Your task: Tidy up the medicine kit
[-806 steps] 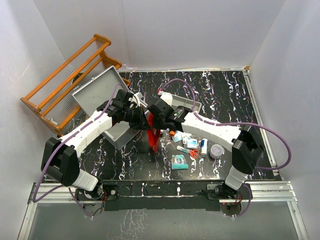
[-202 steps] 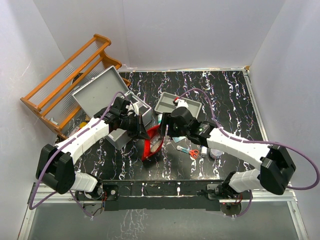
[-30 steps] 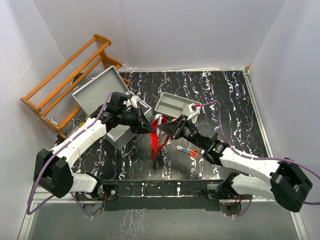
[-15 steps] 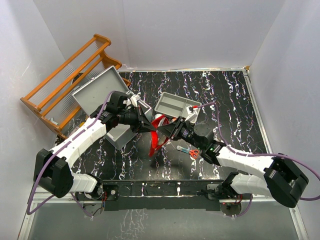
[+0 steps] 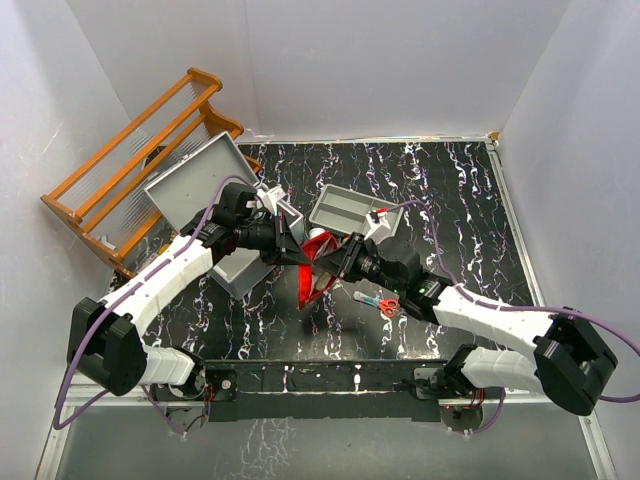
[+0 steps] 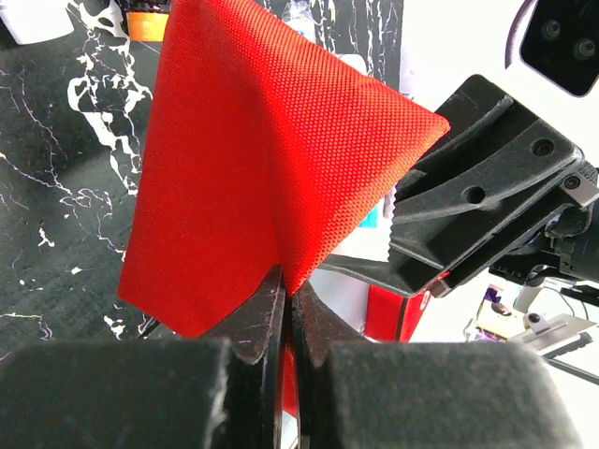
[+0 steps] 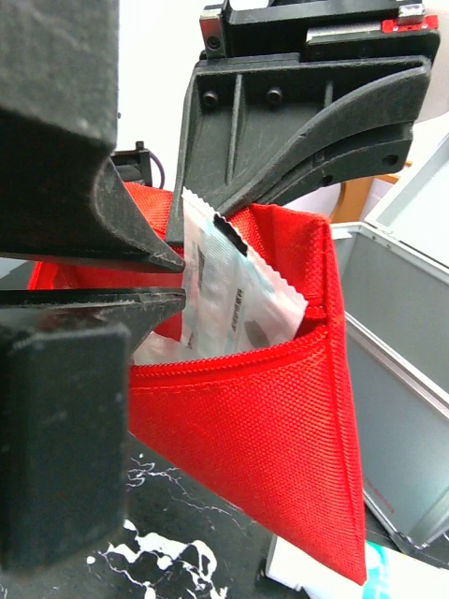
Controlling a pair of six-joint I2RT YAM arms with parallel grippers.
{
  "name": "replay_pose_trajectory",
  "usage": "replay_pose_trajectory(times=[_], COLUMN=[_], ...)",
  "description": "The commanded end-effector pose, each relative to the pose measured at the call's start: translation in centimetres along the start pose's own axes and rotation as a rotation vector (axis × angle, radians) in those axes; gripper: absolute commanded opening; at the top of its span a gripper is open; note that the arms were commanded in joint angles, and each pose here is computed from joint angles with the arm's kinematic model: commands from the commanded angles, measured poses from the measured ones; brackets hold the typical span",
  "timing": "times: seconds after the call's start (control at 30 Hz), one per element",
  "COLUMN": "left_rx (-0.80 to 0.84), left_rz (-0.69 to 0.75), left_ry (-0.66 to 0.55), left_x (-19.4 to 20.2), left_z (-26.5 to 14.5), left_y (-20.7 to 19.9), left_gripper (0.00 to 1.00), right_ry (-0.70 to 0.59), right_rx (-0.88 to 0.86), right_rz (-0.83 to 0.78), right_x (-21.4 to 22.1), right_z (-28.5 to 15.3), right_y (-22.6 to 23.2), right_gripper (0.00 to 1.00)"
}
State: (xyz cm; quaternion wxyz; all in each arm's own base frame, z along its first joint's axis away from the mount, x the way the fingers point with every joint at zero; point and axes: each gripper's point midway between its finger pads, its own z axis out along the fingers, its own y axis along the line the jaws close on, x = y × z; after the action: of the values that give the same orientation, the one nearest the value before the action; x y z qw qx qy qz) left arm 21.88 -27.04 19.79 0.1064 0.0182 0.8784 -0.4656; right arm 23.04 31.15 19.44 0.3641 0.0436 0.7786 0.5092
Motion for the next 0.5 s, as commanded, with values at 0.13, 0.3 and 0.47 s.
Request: replay_pose_trajectory(times=[0.13,0.3,0.47], left_rx=[0.028,0.022,0.013], left_rz=[0.047,0.046,0.037], left_ry=[0.008,-0.002,0.003], left_x=[0.5,0.2,0.2], left_z=[-0.6,-0.6,-0.3], left_y=[-0.6,-0.6,-0.3], left_gripper=[0.00,0.00,0.00], right_ry=[0.003,-0.042,-0.043], right_rx=[-0.018,0.029,0.071], right_rz=[-0.053,-0.108,-0.111], right_x=[-1.0,-2.3,-3.0], right_z=[-1.0,-1.8,-1.3], right_y=[2.0,1.9,2.1], right_gripper=[0.23,0.41,0.44])
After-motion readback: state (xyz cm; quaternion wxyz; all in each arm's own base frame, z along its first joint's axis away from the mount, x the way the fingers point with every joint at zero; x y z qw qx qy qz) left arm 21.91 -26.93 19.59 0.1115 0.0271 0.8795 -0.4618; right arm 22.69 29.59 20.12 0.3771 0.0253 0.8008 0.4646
